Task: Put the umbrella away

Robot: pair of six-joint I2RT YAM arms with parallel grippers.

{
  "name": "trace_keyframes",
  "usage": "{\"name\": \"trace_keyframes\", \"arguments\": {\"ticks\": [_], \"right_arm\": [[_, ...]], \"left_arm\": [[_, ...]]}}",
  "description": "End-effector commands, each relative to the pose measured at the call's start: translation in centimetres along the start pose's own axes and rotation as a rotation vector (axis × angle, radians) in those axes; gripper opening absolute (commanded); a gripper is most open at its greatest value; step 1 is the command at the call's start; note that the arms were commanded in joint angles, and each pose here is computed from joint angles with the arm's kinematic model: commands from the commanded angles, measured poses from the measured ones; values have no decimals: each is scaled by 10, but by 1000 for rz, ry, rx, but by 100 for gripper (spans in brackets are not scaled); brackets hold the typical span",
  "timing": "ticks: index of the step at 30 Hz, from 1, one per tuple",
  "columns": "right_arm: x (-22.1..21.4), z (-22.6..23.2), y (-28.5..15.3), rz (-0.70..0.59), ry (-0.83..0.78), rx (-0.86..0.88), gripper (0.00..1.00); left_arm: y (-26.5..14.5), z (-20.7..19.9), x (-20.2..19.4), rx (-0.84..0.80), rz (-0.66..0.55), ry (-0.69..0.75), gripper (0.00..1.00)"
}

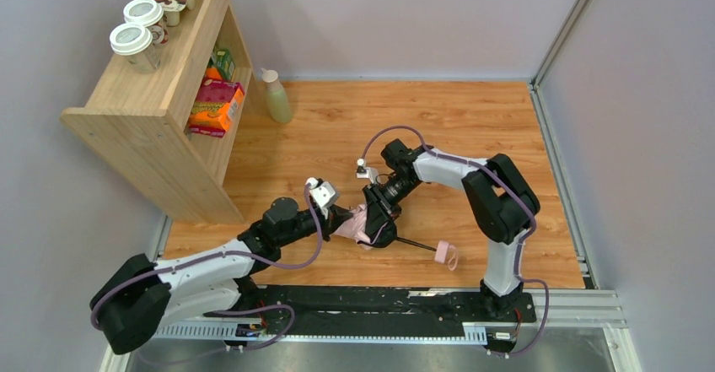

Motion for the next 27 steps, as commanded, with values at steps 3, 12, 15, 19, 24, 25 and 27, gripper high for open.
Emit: {"name": "trace_keyframes", "arguments": {"ticks": [3,12,15,19,24,25,27], "right_arm": [[34,-69,-11,-113,-40,-295,0],[28,-103,-4,-78,0,-340,0],[28,-107,-10,-106,15,-332,0],[32,-111,-20,-122,17,-322,0],[36,-111,-24,-108,15,-329,0],[36,-111,-24,-106,21,-329,0],[39,-110,-26,-108,18,-322,0]], "left_arm": [[24,-10,12,-98,-230,52,0],[41,-6,-12,-122,-190,56,0],[36,-5,-16,-109,-158,69,0],[29,-4,-25,-99,-81,49,0],[31,-9,-26,-139,-35,20,0],[31,-9,-27,-148,-20,12,0],[33,-10,-30,-162,-11,3,0]]}}
Point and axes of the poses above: each gripper's point midway between its finger pads, its own y axis out along the fingers, its own z axis along the line the jaws close on, x = y × z, the point moved 9 cm from there along -y, back along the fingers, and after that the axes turned 2 degrees about -y, right-handed, at the moved point
